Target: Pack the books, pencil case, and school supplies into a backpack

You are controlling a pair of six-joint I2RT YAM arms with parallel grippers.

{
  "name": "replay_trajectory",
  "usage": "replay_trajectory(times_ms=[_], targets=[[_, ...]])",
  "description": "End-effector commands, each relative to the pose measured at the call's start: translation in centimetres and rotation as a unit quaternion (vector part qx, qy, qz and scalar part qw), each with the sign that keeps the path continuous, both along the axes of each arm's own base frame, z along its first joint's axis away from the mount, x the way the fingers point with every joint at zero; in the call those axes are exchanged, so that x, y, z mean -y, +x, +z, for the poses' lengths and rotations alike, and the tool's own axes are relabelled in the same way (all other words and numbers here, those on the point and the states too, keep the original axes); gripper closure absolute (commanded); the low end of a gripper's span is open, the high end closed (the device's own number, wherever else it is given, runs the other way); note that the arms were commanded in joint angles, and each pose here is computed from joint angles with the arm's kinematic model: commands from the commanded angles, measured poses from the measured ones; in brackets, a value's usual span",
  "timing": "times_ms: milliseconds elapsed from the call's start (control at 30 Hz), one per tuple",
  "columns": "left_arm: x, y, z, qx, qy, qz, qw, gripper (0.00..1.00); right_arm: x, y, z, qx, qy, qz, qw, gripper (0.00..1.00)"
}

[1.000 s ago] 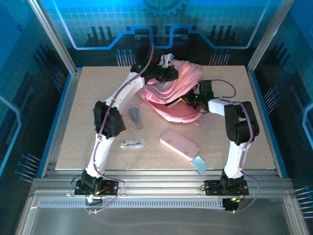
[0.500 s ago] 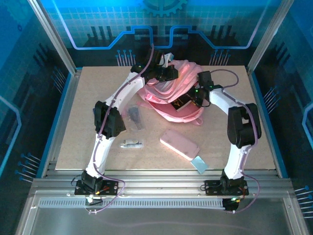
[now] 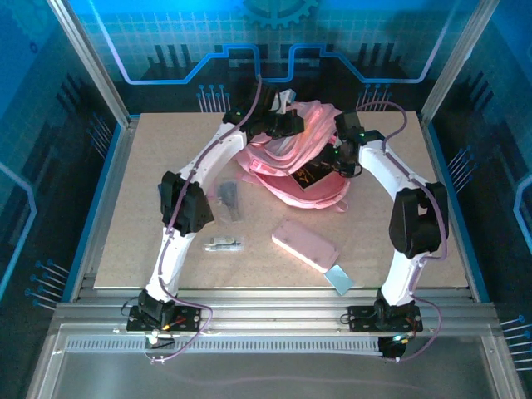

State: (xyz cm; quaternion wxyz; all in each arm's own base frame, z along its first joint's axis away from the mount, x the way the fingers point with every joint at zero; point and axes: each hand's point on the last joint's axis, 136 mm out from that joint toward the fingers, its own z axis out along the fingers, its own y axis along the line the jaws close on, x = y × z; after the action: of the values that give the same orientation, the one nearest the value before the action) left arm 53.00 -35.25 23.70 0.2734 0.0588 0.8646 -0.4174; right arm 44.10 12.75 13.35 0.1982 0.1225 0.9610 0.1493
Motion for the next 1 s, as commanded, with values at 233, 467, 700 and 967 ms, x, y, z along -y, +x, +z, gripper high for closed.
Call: replay_trajectory(times_ms=[233, 467, 700, 967], targets=[[0.4, -0.9, 3.4, 0.023, -0.031, -0.009, 0.999, 0.99, 1.3, -11.2, 7.6, 0.048, 0.001, 0.096, 0.994, 0.27], [-3.0, -3.4, 3.3, 0.022, 0.001, 0.029, 0.999, 0.36, -3.0, -13.4, 10.7, 0.112, 0.109, 0.145, 0.977, 0.28], [-14.1, -6.8, 0.3, 0.019, 0.074, 0.158, 0.985, 0.24, -9.7, -11.1, 10.9, 0.175, 0.160, 0.192, 0.952, 0.35], [-26.4, -11.7, -6.4, -0.059, 0.135, 0.297, 0.943, 0.15, -18.5, -9.4, 8.5, 0.190, 0.170, 0.255, 0.933, 0.42]])
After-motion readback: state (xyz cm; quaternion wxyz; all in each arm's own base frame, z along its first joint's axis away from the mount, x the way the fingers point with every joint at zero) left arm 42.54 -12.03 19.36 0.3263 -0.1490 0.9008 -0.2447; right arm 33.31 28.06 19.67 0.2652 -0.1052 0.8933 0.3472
